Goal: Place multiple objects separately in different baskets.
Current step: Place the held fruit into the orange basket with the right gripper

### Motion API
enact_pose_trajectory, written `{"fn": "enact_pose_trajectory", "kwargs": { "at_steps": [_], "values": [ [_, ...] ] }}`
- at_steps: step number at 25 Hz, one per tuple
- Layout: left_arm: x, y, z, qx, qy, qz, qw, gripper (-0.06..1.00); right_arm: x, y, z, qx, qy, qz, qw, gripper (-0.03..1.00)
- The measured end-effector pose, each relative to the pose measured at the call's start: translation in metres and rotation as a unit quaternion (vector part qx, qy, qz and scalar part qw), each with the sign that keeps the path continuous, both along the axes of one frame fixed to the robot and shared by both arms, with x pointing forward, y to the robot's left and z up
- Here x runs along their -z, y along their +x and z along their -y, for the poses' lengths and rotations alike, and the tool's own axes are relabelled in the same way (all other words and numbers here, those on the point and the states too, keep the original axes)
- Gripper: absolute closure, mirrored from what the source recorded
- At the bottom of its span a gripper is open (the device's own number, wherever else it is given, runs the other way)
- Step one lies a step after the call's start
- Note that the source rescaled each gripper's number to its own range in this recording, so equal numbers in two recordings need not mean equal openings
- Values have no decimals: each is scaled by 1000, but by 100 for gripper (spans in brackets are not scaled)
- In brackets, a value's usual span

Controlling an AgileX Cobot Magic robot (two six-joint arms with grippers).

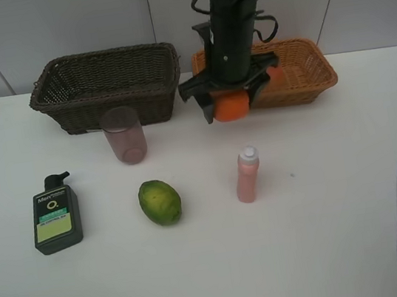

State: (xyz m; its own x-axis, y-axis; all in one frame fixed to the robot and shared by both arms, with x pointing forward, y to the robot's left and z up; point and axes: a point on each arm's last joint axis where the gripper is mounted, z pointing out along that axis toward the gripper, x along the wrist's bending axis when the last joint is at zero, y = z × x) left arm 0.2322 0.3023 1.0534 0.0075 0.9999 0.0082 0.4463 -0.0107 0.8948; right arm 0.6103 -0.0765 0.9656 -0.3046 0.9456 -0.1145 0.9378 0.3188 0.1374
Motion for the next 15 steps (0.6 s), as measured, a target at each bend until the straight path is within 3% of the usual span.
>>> {"fn": "enact_pose_trajectory", "kwargs": {
  "at_steps": [15],
  "values": [
    [0,0,0,0,0,0,1000,-3,-41,61,86,103,12,78,992,28]
  ]
}}
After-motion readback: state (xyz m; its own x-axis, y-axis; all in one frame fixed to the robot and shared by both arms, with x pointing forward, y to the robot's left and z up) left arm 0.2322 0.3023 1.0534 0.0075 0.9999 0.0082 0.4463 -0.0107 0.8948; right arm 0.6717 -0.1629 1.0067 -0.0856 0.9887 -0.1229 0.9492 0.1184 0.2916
